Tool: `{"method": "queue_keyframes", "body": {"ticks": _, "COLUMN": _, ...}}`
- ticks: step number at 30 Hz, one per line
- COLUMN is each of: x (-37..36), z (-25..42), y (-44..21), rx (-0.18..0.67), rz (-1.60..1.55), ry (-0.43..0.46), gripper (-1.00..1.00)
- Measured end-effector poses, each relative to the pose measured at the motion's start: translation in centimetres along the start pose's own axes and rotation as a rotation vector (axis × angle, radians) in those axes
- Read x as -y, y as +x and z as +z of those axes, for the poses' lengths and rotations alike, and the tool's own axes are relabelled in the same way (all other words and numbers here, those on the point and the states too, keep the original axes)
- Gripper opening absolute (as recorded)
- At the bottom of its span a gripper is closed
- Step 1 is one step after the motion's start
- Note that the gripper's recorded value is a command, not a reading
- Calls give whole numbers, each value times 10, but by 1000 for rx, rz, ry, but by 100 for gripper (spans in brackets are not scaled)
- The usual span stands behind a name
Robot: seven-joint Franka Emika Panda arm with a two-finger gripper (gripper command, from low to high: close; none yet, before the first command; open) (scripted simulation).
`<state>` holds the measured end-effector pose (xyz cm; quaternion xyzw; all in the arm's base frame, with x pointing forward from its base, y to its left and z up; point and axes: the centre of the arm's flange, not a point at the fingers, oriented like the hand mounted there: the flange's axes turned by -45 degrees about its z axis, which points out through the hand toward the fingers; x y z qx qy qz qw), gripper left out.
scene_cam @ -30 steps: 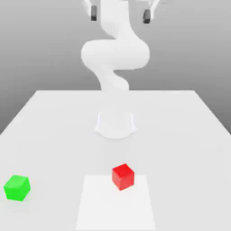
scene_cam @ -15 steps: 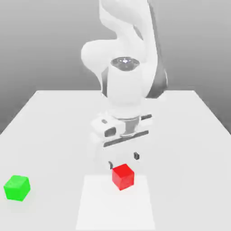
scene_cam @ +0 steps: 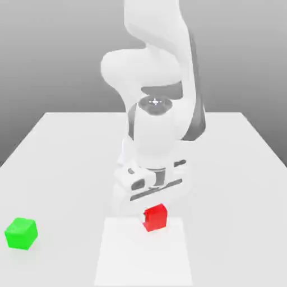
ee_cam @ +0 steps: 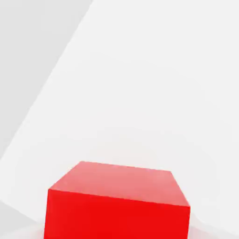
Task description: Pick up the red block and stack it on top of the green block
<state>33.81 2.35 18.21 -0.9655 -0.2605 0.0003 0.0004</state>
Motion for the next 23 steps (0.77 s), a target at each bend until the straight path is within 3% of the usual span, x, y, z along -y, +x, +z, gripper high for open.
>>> {"method": "queue_keyframes", "body": {"ticks": 4, "x": -23, "z": -28, "y": -2, "rx": -1, "rz": 43, "ry": 3, "gripper": -100}}
{"method": "queue_keyframes", "body": {"ticks": 10, "x": -176, "z": -47, "y": -51, "rx": -8, "rz": 312, "ry": 12, "gripper": -100}}
{"method": "queue_keyframes", "body": {"ticks": 14, "x": -270, "z": -61, "y": -122, "rx": -4, "rz": 472, "ry": 4, "gripper": -100}}
{"method": "queue_keyframes", "body": {"ticks": 19, "x": -289, "z": -14, "y": -133, "rx": 0, "rz": 484, "ry": 0, "gripper": -100}}
{"method": "queue_keyframes", "body": {"ticks": 20, "x": -289, "z": -4, "y": -134, "rx": 0, "rz": 485, "ry": 1, "gripper": 100}}
{"method": "queue_keyframes", "body": {"ticks": 23, "x": -289, "z": -4, "y": -134, "rx": 0, "rz": 485, "ry": 1, "gripper": 100}}
